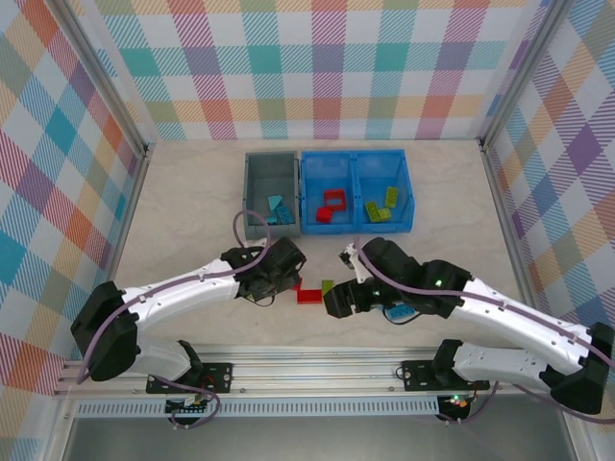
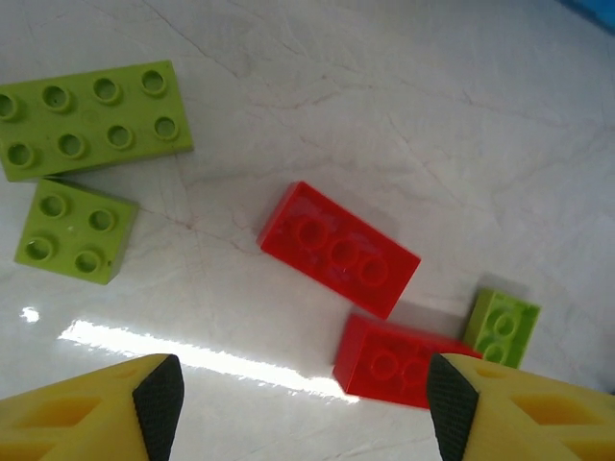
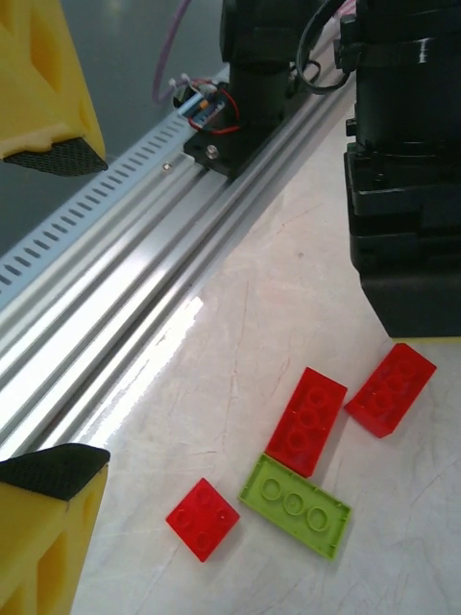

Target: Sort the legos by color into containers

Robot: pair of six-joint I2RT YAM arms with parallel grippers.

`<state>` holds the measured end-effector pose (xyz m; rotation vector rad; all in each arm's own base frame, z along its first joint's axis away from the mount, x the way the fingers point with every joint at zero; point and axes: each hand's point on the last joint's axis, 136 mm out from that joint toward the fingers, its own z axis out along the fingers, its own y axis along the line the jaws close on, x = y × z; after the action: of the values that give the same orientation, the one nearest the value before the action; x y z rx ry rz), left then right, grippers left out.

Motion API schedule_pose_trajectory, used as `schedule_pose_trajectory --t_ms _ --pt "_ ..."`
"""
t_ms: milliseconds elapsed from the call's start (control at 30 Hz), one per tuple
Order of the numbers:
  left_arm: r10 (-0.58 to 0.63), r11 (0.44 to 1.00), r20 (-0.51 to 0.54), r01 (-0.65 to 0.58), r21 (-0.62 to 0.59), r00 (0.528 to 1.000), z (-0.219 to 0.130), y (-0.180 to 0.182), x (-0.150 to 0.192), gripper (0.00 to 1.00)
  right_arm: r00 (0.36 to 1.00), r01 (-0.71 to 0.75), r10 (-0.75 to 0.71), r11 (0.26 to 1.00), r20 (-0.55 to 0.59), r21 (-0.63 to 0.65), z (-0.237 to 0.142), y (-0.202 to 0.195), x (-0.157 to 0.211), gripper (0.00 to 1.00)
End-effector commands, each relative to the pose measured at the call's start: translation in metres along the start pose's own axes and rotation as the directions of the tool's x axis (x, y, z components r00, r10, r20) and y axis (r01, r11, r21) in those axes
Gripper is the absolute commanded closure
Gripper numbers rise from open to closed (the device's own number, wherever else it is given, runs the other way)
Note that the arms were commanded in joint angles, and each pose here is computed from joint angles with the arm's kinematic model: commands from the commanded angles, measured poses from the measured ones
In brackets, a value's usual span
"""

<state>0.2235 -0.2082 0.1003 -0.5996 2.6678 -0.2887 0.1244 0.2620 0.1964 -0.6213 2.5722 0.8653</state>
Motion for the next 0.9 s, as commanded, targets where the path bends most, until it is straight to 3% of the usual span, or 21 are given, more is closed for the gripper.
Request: schedule_pose_trajectory --t_ms 0,133,233,367,433,533,633,733,800,867 --pt "-0.147 0.989 0.016 0.146 0.022 0.989 0.002 0.005 -0.010 0.30 0.994 0.039 -0.041 0.999 0.097 0.023 -0.004 0.010 -0.028 0.24" --pt "-0.186 0.983 0.071 0.185 0.010 0.980 -0.009 0.029 -0.023 0.30 0.987 0.076 -0.081 0.996 0.139 0.039 -0.008 0.014 -0.038 0.25" --pt "-0.165 0.986 0.048 0.164 0.037 0.985 -0.011 0.026 -0.024 0.31 0.983 0.067 -0.081 0.994 0.165 0.085 -0.012 0.005 -0.041 0.25" --pt "0.081 0.986 -0.020 -0.077 0.149 0.997 -0.018 -0.045 0.001 0.32 0.961 -0.016 -0.032 0.986 0.276 0.168 -0.036 -0.017 -0.047 0.26" --pt "0.266 0.949 -0.027 -0.256 0.184 0.964 -0.020 -0.084 0.024 0.33 0.927 -0.044 -0.020 0.986 0.374 0.162 -0.060 -0.022 -0.052 0.26" --pt "0.542 0.820 -0.028 -0.520 0.239 0.840 -0.014 -0.130 0.066 0.34 0.863 -0.105 0.004 0.980 0.506 0.171 -0.106 -0.033 -0.058 0.25" --pt "0.766 0.617 -0.035 -0.720 0.318 0.641 -0.002 -0.160 0.105 0.33 0.791 -0.171 0.027 0.969 0.611 0.179 -0.153 -0.045 -0.060 0.25" --pt "0.884 0.459 -0.071 -0.825 0.329 0.463 0.015 -0.165 0.127 0.30 0.725 -0.189 0.024 0.968 0.689 0.165 -0.192 -0.049 -0.062 0.24" --pt "0.909 0.414 -0.099 -0.855 0.311 0.404 0.023 -0.167 0.131 0.27 0.700 -0.192 0.011 0.966 0.714 0.173 -0.211 -0.050 -0.063 0.23" --pt "0.914 0.406 -0.122 -0.855 0.323 0.388 0.028 -0.171 0.140 0.25 0.694 -0.195 -0.004 0.961 0.720 0.194 -0.221 -0.053 -0.063 0.23"
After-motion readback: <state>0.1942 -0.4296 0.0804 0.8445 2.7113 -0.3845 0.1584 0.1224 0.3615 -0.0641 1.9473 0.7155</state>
